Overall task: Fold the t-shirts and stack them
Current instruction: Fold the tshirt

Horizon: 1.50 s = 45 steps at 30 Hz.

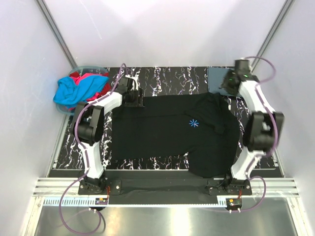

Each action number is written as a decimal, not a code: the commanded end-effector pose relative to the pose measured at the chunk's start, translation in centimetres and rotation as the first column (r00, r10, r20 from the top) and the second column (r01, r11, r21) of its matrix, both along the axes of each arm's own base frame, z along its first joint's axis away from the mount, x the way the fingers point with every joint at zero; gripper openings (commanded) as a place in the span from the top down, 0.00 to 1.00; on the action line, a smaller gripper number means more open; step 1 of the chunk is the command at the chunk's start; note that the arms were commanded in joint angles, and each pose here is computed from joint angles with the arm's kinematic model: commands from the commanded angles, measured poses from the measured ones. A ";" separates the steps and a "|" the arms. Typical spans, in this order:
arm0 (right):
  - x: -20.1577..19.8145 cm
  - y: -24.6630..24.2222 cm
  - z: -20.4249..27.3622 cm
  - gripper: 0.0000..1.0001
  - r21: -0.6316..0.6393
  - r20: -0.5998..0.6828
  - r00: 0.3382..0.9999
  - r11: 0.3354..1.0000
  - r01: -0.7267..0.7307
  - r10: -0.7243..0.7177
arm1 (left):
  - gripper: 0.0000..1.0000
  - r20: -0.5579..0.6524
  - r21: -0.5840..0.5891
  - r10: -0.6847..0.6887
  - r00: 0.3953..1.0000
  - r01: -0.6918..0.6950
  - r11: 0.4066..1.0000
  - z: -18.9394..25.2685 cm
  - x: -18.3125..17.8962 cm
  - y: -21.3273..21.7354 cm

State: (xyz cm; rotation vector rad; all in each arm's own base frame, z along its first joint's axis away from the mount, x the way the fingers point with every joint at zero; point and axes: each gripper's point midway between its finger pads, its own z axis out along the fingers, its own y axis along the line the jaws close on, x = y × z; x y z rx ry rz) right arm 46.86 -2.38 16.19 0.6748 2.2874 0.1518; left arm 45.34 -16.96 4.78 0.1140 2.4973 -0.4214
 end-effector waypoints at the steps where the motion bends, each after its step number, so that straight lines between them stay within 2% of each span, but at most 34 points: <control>1: 1.1 0.1 -3.0 0.39 -0.190 -0.169 0.975 0.965 -0.178 0.147 | 0.34 0.041 0.041 0.040 0.998 -0.042 0.998 0.9 1.3 1.5; 5: 2.5 0.2 -4.6 0.40 -0.221 -0.252 0.946 0.939 -0.262 0.205 | 0.33 0.018 0.083 0.066 0.998 -0.067 0.994 -0.2 0.8 2.5; 9: 3.6 1.0 -5.7 0.43 -0.191 -0.277 0.925 0.928 -0.319 0.261 | 0.33 -0.019 0.103 0.066 0.998 -0.064 0.993 -1.4 0.4 2.7; 12: 4.0 2.2 -5.9 0.43 -0.214 -0.285 0.911 0.906 -0.365 0.299 | 0.33 -0.030 0.113 0.072 0.997 -0.068 0.991 -1.6 0.3 2.9; 18: 4.6 1.7 -7.5 0.45 -0.289 -0.357 0.897 0.882 -0.372 0.261 | 0.32 -0.036 0.160 0.092 0.995 -0.085 0.983 -1.7 -0.1 3.9; 24: 5.0 2.8 -8.8 0.45 -0.333 -0.404 0.874 0.847 -0.414 0.269 | 0.32 -0.043 0.157 0.102 0.994 -0.094 0.983 -1.8 -0.3 4.0; 28: 4.6 0.5 -9.6 0.48 -0.446 -0.470 0.869 0.808 -0.385 0.155 | 0.32 -0.035 0.183 0.116 0.993 -0.108 0.977 -1.8 -0.4 4.6; 32: 4.4 -1.0 -9.4 0.56 -0.521 -0.481 0.873 0.777 -0.354 0.076 | 0.31 -0.040 0.203 0.122 0.992 -0.111 0.973 -2.0 -0.7 5.0; 34: 4.0 -2.1 -9.1 0.65 -0.565 -0.483 0.876 0.757 -0.329 0.020 | 0.31 -0.048 0.205 0.128 0.991 -0.115 0.972 -2.1 -0.8 5.3; 40: 2.9 -4.4 -6.6 0.78 -0.636 -0.388 0.913 0.754 -0.166 -0.127 | 0.31 -0.054 0.213 0.135 0.989 -0.121 0.970 -2.3 -1.0 5.5; 45: 2.6 -6.1 -4.4 0.82 -0.614 -0.312 0.935 0.787 -0.064 -0.168 | 0.31 -0.054 0.214 0.139 0.989 -0.124 0.969 -2.3 -0.8 5.6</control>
